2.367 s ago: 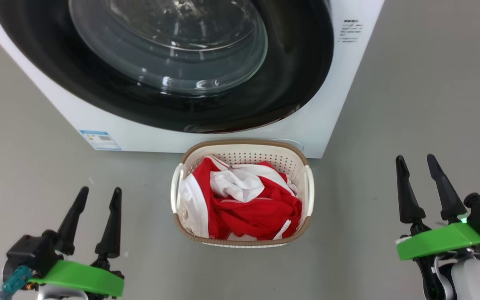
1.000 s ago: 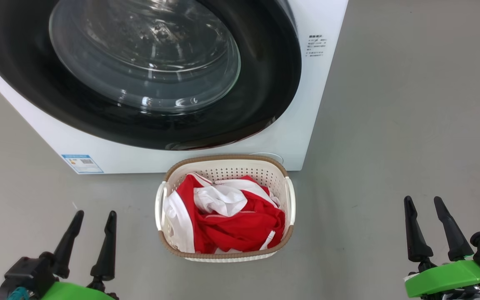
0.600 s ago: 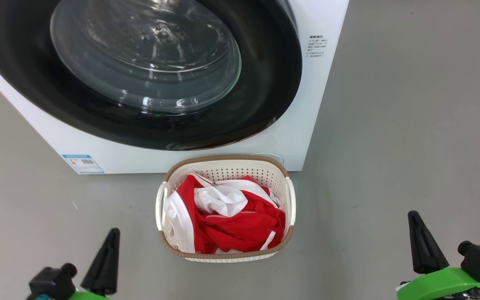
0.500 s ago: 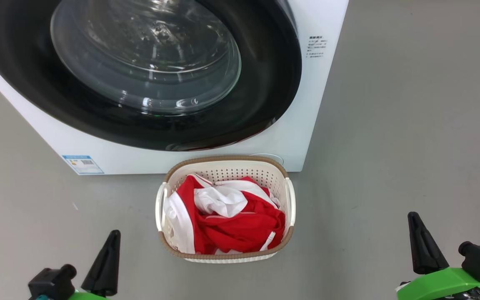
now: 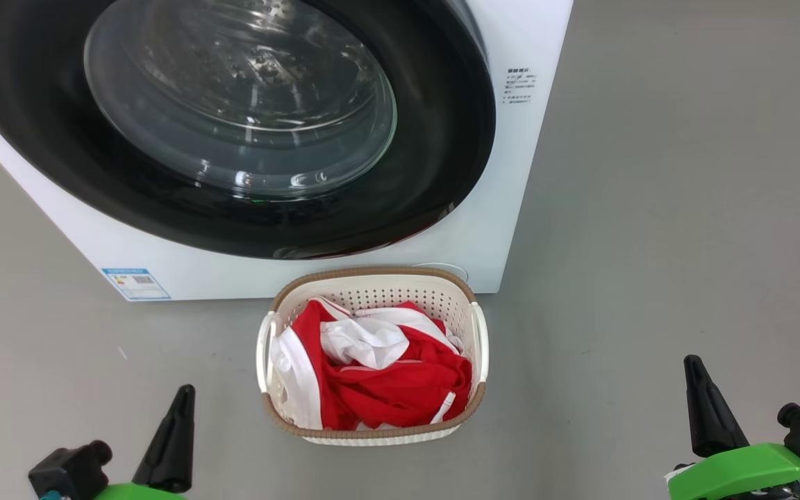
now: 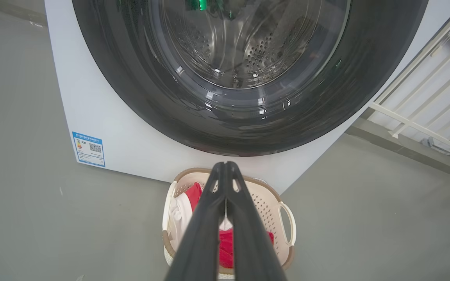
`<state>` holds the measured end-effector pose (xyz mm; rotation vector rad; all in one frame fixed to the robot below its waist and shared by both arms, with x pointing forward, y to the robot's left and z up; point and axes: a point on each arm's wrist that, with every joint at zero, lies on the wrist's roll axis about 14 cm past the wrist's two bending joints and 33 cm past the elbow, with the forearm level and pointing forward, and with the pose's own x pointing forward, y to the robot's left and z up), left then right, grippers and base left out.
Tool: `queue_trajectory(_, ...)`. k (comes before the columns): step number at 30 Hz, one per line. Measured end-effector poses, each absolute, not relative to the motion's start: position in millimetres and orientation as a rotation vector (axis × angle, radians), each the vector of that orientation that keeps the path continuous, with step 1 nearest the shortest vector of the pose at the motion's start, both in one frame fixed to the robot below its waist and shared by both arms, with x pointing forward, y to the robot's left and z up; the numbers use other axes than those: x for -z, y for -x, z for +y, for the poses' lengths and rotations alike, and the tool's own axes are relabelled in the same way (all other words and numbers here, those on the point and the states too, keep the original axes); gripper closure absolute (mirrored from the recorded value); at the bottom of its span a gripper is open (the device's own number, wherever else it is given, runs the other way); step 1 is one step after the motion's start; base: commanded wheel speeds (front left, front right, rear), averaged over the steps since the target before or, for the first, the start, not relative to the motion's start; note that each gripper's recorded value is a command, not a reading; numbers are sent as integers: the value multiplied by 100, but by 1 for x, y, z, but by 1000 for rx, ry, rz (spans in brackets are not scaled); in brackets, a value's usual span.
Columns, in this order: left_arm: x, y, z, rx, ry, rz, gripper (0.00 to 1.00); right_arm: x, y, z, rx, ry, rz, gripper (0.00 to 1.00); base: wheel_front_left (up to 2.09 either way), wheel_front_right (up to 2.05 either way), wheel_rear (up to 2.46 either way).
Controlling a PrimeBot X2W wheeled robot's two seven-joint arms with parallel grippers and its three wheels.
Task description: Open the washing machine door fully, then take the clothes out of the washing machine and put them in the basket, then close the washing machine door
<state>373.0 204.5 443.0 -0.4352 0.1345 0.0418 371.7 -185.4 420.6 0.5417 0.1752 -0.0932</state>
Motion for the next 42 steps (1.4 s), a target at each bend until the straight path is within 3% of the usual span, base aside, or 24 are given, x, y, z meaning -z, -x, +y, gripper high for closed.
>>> queue_trajectory(42, -453, -376, 203, -100, 866, 128, 100, -433, -369, -197, 160, -928, 157, 100, 0, 0, 0)
